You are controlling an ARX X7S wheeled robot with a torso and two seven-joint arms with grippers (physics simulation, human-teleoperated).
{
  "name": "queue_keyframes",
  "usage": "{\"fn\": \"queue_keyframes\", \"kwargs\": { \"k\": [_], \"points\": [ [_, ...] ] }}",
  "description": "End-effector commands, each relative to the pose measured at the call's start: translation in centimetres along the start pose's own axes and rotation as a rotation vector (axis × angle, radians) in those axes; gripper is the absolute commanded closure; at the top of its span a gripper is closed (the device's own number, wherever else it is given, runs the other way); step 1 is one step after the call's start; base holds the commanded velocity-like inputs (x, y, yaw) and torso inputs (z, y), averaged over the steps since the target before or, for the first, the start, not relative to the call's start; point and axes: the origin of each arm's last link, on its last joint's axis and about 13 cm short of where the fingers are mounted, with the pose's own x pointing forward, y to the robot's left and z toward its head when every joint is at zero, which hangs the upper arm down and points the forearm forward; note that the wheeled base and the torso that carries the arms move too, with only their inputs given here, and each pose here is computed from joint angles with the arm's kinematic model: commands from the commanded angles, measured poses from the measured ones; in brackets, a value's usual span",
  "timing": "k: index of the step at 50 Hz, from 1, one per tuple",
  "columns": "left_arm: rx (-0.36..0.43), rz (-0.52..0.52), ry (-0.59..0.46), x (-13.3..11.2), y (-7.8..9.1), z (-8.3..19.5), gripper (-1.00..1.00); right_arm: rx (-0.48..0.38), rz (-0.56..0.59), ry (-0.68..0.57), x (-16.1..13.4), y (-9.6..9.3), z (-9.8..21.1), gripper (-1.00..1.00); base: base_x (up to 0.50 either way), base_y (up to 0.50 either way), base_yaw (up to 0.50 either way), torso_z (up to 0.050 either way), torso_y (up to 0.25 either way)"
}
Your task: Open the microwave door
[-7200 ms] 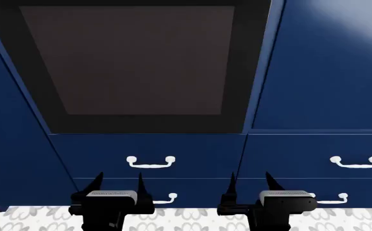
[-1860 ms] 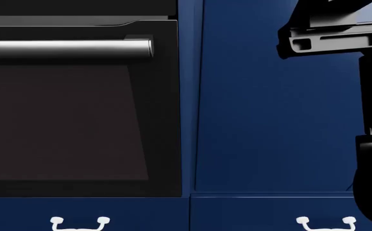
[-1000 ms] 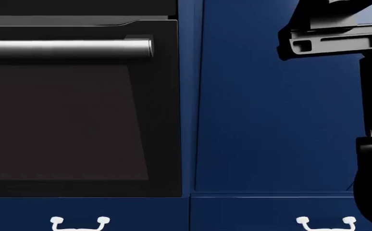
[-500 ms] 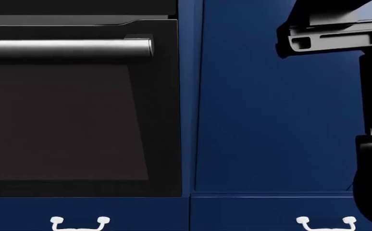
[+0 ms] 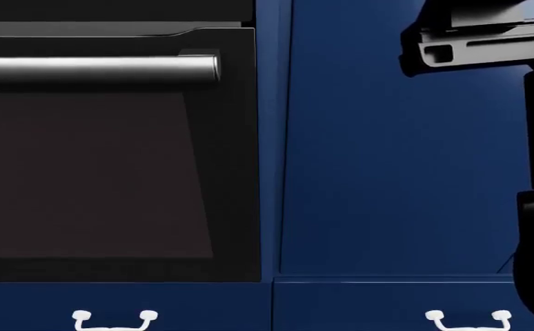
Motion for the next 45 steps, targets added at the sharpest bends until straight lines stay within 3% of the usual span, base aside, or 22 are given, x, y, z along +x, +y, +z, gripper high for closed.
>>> {"fn": "queue_keyframes", "kwargs": {
  "k": [1,25,26,45],
  "points": [
    [0.017,-0.143,-0.162,-3.21,-1.42,2.84,1.00,0.000,0.005,0.002,0.09,0.16,0.08,-1.00,0.00,0.00,0.00,0.000,0.000],
    [0.001,-0.118,-0.172,-3.01,-0.91,2.82,1.00,-0.002,0.013,0.004,0.24,0.38,0.00,-1.00,0.00,0.00,0.00,0.000,0.006],
    [0.000,-0.119,-0.171,-2.98,-0.90,2.80,-1.00,-0.002,0.014,0.005,0.25,0.39,-0.02,-1.00,0.00,0.00,0.00,0.000,0.000],
    [0.001,-0.098,-0.167,-2.89,-0.56,2.72,-1.00,0.000,0.016,0.008,0.18,0.43,-0.09,-1.00,0.00,0.00,0.00,0.001,0.001]
  ]
}}
